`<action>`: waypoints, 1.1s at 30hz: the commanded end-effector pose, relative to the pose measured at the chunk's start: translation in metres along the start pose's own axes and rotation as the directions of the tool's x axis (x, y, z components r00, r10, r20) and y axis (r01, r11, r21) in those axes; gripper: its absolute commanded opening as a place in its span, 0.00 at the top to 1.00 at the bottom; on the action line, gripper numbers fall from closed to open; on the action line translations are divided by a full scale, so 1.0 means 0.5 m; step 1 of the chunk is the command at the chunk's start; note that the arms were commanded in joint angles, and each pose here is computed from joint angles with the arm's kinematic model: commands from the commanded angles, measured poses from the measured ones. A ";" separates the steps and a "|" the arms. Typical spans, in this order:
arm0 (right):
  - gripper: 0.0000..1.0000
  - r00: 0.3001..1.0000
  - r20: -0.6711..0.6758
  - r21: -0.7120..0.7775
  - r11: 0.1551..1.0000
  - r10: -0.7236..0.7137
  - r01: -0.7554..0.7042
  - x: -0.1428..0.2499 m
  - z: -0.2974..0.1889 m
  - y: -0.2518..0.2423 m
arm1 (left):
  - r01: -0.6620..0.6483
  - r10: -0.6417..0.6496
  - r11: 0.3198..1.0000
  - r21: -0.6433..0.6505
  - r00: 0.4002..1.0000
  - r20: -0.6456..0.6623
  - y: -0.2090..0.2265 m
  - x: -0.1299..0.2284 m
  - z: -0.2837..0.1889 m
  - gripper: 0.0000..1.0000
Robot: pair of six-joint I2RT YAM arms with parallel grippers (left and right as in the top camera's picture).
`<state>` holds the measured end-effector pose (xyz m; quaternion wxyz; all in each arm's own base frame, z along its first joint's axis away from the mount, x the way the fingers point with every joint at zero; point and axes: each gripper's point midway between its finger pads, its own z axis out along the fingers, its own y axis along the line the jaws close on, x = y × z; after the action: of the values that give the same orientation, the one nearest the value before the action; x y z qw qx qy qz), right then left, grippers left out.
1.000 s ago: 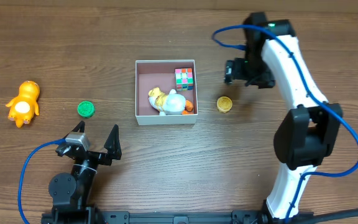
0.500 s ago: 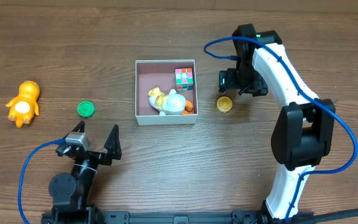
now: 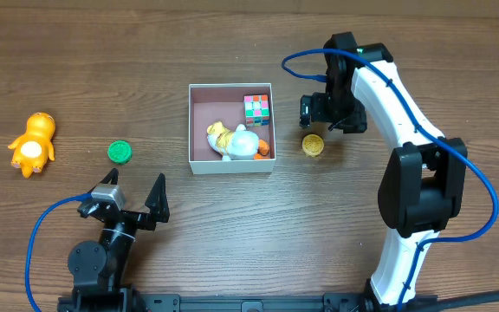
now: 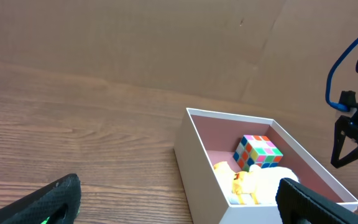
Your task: Pack container
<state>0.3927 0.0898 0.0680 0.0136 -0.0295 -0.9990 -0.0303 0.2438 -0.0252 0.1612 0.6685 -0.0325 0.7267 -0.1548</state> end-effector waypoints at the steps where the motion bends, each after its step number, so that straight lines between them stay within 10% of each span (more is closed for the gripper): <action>1: 0.00 0.999 -0.044 0.003 1.000 0.004 -0.004 0.026 0.032 -0.007 | 0.007 -0.008 1.000 0.023 1.000 0.002 -0.007 -0.001 -0.001 0.00; 33: 0.00 0.996 0.021 0.134 0.987 -0.089 0.085 0.026 0.059 0.032 | 0.007 -0.008 1.000 0.023 1.000 0.002 -0.007 -0.001 -0.001 0.00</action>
<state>0.3781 0.1141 0.0396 0.0052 0.0244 -0.9993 0.0263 0.2438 -0.0252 0.1613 0.6686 -0.0324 0.7266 -0.1549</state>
